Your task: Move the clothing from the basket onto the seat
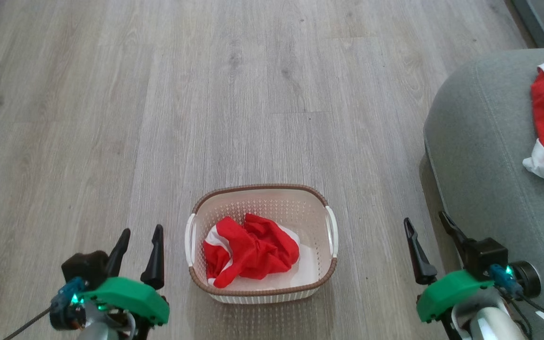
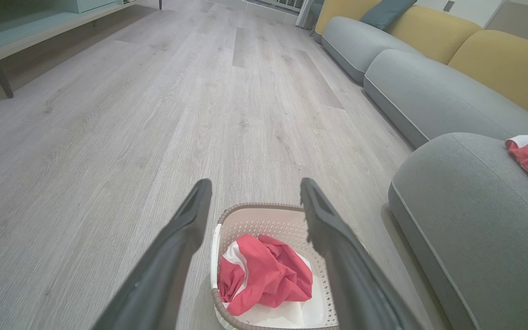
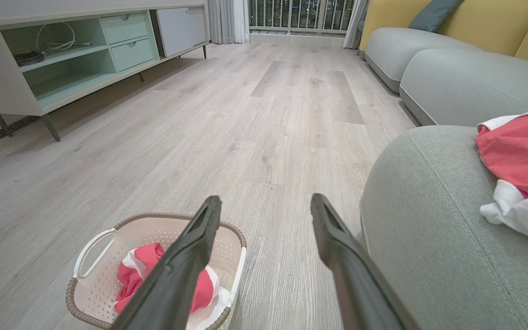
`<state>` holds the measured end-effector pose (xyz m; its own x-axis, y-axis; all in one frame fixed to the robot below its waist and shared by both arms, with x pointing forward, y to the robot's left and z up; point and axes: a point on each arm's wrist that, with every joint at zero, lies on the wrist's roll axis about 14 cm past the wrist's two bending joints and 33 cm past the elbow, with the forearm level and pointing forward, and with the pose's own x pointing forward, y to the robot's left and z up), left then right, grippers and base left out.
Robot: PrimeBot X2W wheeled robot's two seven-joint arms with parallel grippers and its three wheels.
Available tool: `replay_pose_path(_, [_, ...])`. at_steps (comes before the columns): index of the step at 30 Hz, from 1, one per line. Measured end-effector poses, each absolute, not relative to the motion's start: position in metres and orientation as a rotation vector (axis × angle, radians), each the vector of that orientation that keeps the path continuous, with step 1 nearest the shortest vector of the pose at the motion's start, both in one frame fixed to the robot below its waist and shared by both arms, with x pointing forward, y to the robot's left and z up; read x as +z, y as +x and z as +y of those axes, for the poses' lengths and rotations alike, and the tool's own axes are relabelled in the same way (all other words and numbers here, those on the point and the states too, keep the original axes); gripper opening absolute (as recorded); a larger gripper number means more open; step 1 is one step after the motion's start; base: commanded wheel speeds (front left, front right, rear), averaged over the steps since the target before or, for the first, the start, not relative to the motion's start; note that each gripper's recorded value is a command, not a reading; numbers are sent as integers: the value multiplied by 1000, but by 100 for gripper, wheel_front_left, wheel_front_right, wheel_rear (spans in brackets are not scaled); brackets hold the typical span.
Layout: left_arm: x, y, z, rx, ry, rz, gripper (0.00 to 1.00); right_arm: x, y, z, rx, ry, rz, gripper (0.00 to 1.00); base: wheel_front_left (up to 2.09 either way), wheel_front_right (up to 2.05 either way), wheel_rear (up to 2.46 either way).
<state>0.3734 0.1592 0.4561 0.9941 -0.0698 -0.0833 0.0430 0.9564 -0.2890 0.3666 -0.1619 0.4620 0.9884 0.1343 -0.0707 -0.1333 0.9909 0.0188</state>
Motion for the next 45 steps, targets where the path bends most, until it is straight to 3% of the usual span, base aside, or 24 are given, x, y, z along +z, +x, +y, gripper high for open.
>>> replay_pose_path(31, [440,384,155,-57,-292,139,100,454,376,-165,125,16,93,100,0,0,0])
replay_pose_path(40, [424,453,126,-142,-262,163,100,484,454,-181,97,-17,-38,100,0,0,0])
replay_pose_path(45, [376,496,86,-248,-179,273,100,473,499,-194,65,-34,-59,100,0,0,0])
